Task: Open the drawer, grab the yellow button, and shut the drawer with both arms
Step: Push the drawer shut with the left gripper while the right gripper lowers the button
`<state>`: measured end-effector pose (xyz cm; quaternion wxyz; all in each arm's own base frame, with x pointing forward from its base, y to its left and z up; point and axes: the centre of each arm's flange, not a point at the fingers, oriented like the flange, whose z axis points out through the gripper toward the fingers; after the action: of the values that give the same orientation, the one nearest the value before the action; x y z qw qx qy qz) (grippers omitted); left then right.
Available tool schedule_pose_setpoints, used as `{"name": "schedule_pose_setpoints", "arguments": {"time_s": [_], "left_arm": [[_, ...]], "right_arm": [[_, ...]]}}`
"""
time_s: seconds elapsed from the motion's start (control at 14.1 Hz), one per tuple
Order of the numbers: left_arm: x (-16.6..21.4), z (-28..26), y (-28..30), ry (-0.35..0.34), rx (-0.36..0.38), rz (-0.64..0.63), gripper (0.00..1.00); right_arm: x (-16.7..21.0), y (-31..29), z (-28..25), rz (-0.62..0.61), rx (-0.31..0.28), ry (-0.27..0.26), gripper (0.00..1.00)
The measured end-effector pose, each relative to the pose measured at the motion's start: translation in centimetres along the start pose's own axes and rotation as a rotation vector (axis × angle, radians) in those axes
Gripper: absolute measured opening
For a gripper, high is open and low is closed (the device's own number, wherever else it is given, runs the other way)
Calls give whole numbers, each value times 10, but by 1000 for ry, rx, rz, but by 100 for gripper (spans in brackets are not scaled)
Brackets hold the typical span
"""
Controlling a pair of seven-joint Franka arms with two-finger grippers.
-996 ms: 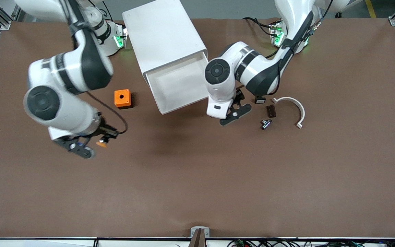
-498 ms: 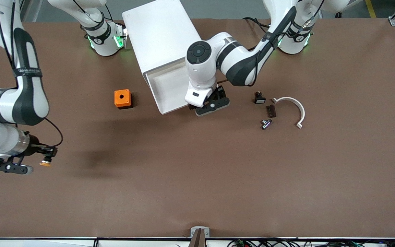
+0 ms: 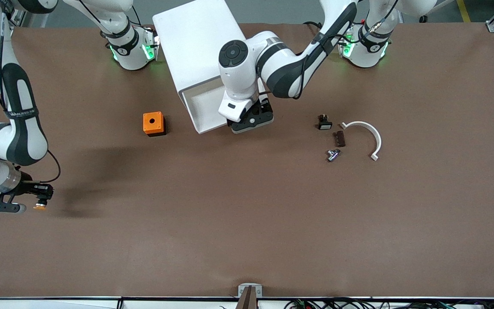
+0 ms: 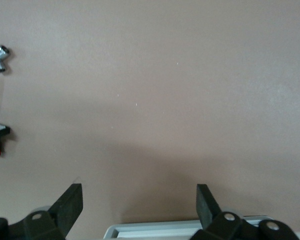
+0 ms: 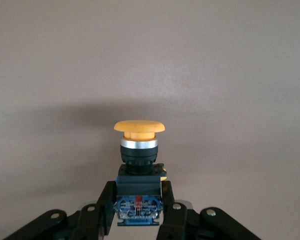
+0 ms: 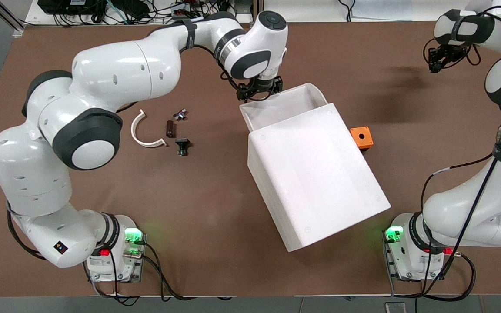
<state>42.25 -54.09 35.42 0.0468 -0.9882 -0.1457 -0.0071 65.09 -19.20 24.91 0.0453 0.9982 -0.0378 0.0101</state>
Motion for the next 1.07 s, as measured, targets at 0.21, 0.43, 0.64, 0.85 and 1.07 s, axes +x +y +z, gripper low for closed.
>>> {"name": "schedule_pose_setpoints", "arguments": {"time_s": [0.21,0.43,0.64,0.85,1.07], "left_arm": [[-22,-1,7,-36,-5,-85,100],[-47,0,13,-142,-16,-144,100],[-61,2,15,-196,-5,-157,100],[-72,2,17,-238,-1,-190,100],[-75,5,18,-296,3,-220,100]], "right_arm": [[-2,1,29,-10,-1,-10,41],[-3,-2,37,-23,3,-19,45],[2,-8,32,-34,6,-7,58],[8,-14,11,-49,10,-5,84],[10,-27,-43,-68,23,-41,100]]}}
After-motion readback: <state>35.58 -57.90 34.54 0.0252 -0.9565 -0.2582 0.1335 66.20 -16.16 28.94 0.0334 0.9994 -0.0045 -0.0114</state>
